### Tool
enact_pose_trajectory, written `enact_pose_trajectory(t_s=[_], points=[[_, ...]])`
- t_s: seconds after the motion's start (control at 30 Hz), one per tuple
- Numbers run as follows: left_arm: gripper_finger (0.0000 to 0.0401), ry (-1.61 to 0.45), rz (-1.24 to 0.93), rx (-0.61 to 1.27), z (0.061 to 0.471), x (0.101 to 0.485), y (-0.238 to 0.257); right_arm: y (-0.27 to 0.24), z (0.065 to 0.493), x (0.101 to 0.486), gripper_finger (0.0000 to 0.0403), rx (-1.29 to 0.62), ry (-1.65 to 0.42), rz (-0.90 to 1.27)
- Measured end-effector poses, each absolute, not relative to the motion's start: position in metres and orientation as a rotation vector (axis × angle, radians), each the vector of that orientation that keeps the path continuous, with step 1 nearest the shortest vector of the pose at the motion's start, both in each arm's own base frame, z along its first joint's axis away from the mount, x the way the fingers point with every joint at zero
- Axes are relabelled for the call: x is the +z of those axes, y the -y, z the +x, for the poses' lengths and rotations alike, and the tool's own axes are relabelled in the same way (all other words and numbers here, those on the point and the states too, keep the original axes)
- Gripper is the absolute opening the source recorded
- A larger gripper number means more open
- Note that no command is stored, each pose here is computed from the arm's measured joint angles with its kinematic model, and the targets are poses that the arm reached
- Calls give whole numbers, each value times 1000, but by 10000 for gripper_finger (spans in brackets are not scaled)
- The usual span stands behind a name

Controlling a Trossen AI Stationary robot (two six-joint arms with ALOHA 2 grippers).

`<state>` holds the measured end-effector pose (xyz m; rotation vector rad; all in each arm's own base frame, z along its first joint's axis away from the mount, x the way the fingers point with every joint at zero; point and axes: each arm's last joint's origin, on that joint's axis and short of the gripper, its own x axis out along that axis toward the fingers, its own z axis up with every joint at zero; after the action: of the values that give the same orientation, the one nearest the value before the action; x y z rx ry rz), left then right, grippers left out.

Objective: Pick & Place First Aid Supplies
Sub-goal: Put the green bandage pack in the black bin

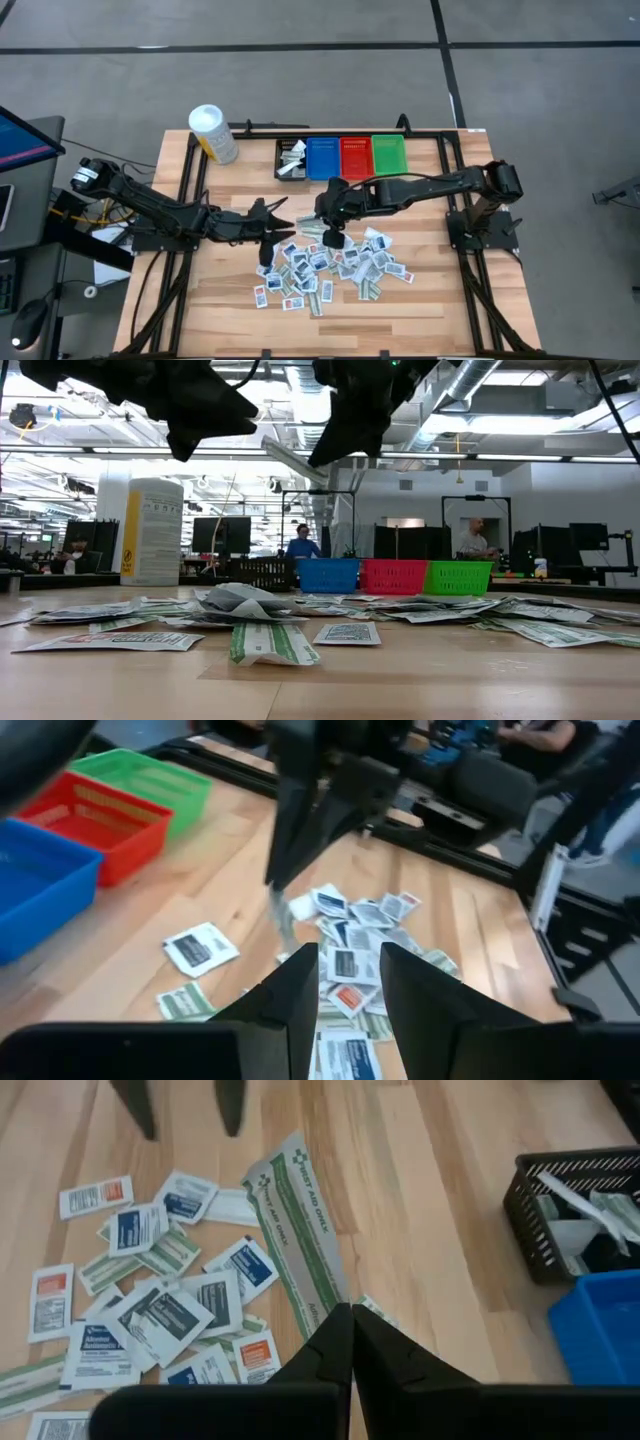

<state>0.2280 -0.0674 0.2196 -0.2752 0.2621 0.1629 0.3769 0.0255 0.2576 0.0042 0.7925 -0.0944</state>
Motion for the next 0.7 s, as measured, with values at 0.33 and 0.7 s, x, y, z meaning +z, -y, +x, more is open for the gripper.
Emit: enact_pose_trajectory(t_s=[0.33, 0.7], points=[[111, -256, -312, 179, 228, 220, 67, -25, 376, 260, 1, -96, -786, 6], [136, -257, -352, 231, 230, 219, 57, -25, 376, 260, 1, -96, -786, 6]])
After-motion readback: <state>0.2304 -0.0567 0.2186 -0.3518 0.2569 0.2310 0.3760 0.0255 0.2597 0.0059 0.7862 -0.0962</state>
